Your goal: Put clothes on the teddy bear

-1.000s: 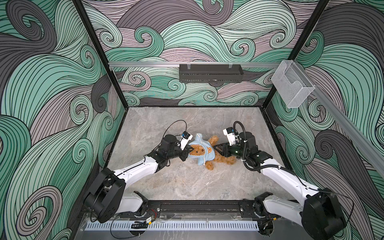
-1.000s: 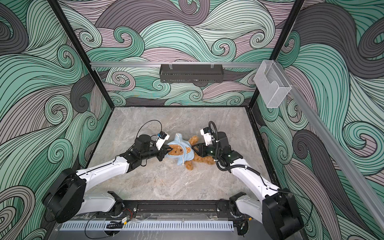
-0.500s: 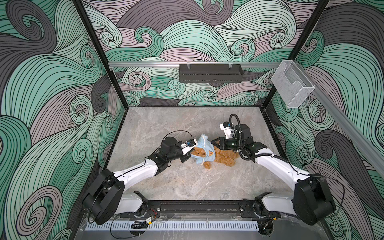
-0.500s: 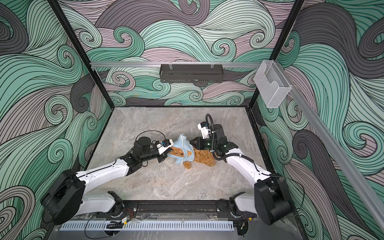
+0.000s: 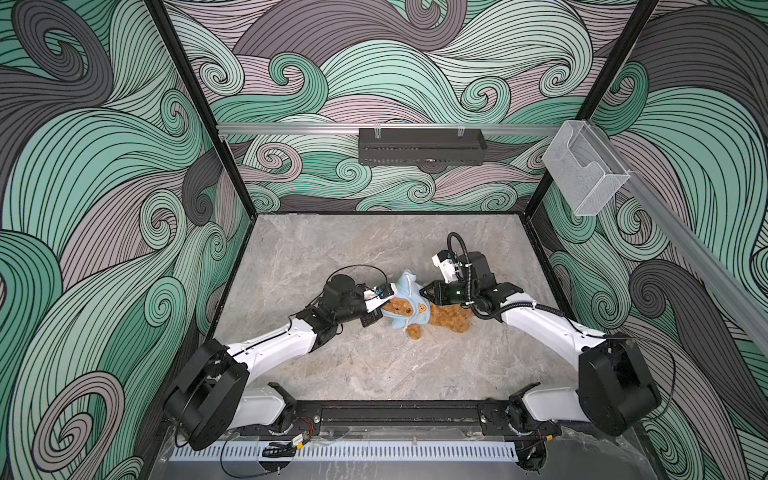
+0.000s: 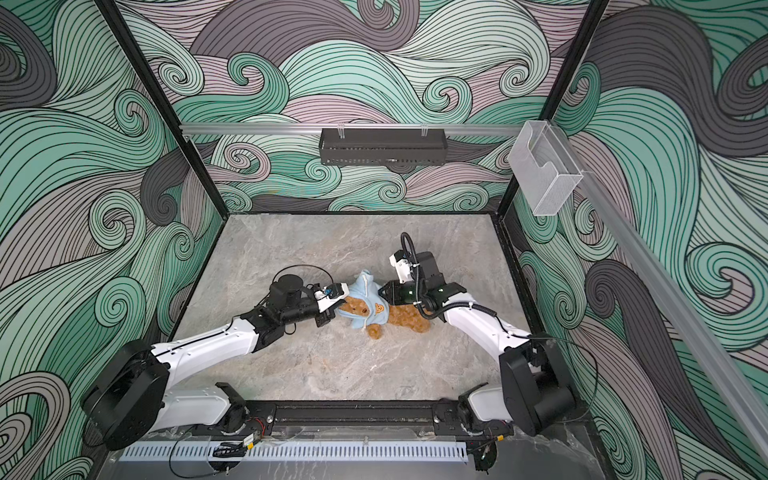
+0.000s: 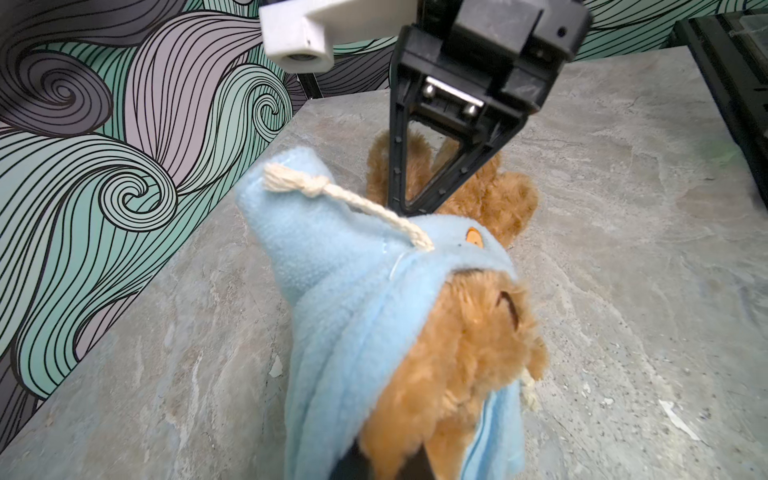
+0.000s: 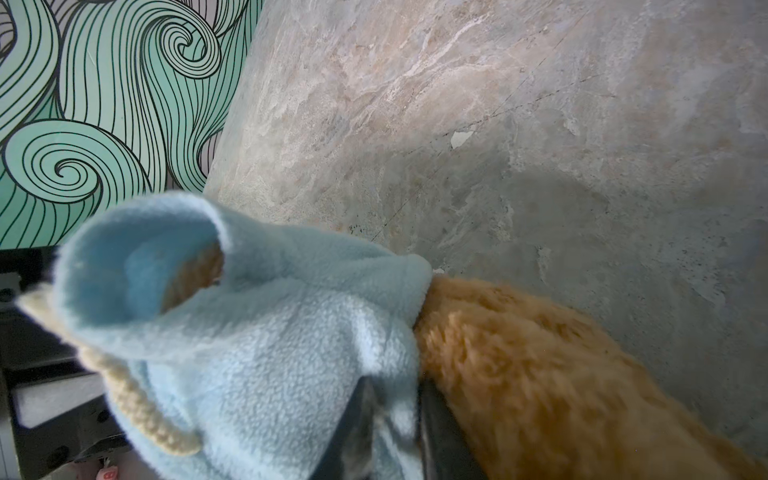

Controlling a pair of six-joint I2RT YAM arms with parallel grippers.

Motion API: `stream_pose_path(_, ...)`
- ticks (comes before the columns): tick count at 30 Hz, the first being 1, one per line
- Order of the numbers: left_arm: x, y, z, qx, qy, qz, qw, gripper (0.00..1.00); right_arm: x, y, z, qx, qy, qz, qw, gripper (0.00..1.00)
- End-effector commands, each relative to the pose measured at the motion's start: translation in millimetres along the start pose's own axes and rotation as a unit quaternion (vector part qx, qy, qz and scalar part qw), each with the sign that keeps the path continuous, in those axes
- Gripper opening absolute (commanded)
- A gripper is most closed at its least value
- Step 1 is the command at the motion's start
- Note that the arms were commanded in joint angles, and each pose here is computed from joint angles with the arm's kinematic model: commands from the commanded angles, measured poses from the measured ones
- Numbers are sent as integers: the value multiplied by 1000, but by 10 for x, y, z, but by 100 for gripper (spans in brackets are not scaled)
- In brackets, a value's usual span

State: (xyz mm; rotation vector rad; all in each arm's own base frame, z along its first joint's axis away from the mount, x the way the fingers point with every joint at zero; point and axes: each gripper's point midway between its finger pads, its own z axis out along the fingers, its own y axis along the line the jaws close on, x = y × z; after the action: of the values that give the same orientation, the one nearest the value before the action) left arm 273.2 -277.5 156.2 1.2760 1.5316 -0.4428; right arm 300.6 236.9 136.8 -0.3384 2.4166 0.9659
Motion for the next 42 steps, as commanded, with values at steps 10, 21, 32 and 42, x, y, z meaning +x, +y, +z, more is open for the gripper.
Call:
stream_pose_path(10,-123,-123,-86,11,-6,52,999,0,-148,-1191,-544,182,-119,121,969,0)
stream_pose_path(21,-94,-185,-54,17,8,78,997,0,15,-1332,-489,137,-108,163,971,3)
stream_pose_path(32,-222,-103,-7,14,3,104,994,0,-409,286,-884,17,-188,-221,957,50)
stream_pose_path(42,-331,-162,-24,26,-10,148,989,0,-173,1055,-411,-114,-87,-336,931,70)
